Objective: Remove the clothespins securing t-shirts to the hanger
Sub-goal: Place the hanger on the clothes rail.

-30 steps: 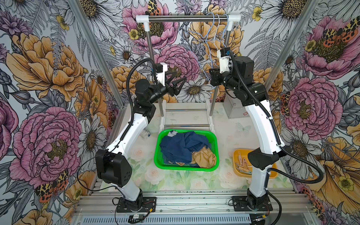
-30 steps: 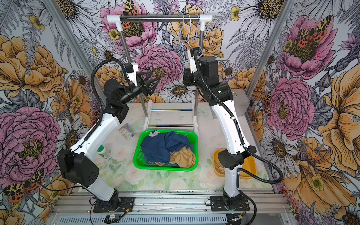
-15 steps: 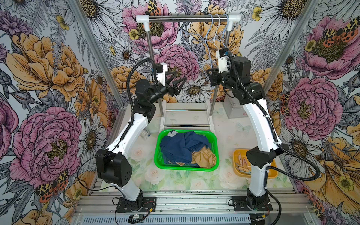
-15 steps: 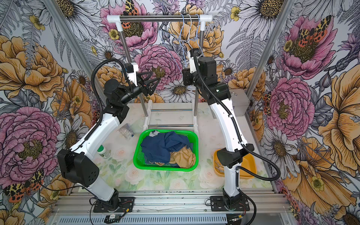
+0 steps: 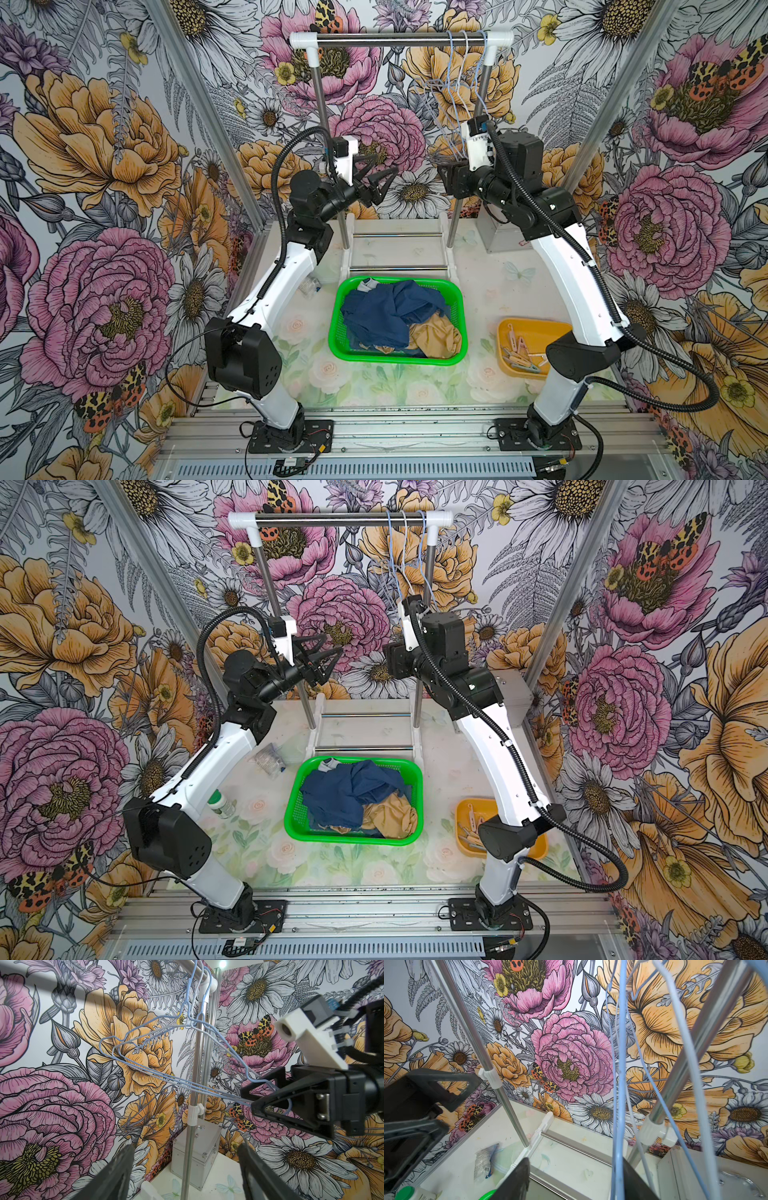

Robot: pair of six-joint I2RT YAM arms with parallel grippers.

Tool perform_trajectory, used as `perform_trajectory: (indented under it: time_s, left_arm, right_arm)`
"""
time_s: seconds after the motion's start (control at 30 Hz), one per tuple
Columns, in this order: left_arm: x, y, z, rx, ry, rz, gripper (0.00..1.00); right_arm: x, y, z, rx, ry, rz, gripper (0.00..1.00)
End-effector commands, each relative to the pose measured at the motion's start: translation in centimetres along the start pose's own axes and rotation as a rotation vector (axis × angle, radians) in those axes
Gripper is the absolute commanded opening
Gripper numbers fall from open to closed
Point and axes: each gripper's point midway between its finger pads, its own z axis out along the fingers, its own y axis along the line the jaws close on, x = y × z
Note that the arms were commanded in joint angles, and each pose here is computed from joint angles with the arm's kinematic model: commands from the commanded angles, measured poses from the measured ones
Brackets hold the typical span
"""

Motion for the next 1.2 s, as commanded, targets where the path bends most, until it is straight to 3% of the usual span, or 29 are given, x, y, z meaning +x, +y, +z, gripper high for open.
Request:
perform_trajectory:
  time_s: [0.0,0.4,0.67,0.97,1.17]
  left_arm:
    - [0.8,-0.6,0.1,0.024,0.013,0.008,0.80]
    - [2.6,-1.2,-0.9,0.014,0.067,0.011,0.80]
    - [4.5,-1.9,-3.1,-0.018,0.103,0.008,0.80]
    - [13.6,-1.3,-9.8,-0.152,0.259,-0.033,0.80]
    - [17.8,1.4,-16.0,-0.332,0.298,-0.018,0.81]
  right_arm:
    - [-0.5,-0.2,-1.9,0.037,-0.020,-0.024,0.68]
    - [0.8,-0.3,-5.5,0.060,-0.008,-0.020,0.71]
    - [4.1,0.8,-7.7,0.015,0.047,-0.002,0.71]
    - [11.4,-2.6,-10.1,0.127,0.065,0.038,0.84]
    - [19.9,-7.4,-9.3,0.244,0.129,0.089,0.95]
